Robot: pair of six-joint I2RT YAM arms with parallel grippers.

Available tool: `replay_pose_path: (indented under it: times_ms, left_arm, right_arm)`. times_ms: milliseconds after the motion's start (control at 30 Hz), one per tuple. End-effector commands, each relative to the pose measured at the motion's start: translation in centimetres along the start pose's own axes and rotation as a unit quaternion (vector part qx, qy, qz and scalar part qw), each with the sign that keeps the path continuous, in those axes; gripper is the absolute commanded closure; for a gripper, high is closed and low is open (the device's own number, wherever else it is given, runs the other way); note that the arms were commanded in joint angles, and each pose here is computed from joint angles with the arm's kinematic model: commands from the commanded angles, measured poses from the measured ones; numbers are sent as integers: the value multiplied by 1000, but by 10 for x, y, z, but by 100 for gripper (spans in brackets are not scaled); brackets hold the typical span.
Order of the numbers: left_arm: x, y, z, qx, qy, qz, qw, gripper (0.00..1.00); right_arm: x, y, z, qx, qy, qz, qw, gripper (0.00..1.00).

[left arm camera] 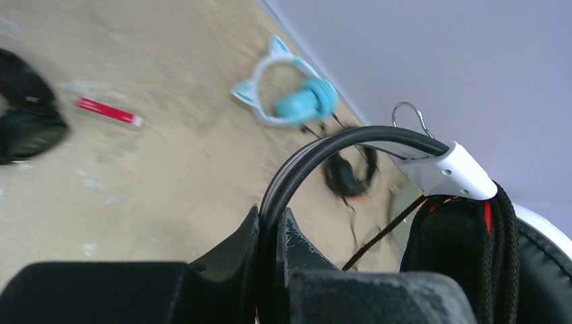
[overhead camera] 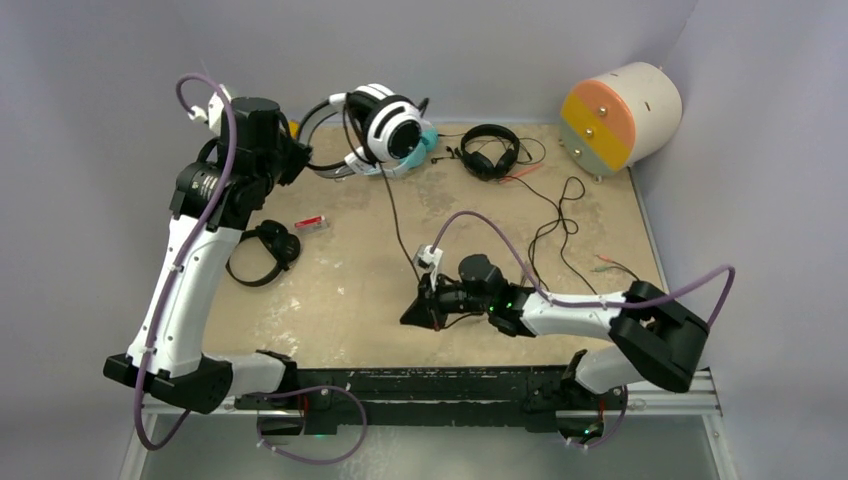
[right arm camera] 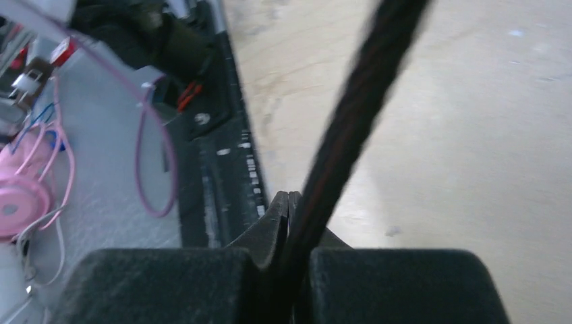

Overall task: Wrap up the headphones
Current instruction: Wrap the headphones cable around the headphones.

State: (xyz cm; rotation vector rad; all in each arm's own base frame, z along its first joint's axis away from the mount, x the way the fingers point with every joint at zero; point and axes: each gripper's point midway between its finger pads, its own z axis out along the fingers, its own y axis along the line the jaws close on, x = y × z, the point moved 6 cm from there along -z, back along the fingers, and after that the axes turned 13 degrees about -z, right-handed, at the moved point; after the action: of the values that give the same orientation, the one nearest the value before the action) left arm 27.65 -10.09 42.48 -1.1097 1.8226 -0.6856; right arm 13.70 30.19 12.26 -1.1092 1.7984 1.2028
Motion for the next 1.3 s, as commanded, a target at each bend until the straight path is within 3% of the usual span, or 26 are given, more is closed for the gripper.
replay_pose_path:
  times_ms: [0,133,267,500,667,900,1133,1267]
  left_arm:
    - [-49,-1,-8,11,-180,-72,981,100]
    - [-65,25,8,-65,-280,-27,958,100]
    - [-59,54,36,-162,-296,56,940,100]
    - [-16,116,75,-250,-185,208,927,100]
    - [9,139,75,-212,-120,307,920,100]
    - [46,160,66,-137,-3,361,923,100]
    - [91,165,52,-29,164,398,902,100]
    - [93,169,50,-23,160,399,902,100]
  right_arm:
    - [-20,35,-3,-11,-12,-47,999,100]
    - [-34,74,-11,-41,15,-107,993,100]
    - [-57,92,-26,-37,44,-138,989,100]
    - [-112,94,-66,49,85,-191,977,100]
    - [-156,74,-81,149,97,-219,959,100]
    - [-191,33,-68,163,97,-170,967,100]
    - [-217,-7,-72,187,98,-156,965,100]
    - [-228,-34,-86,213,93,-136,963,100]
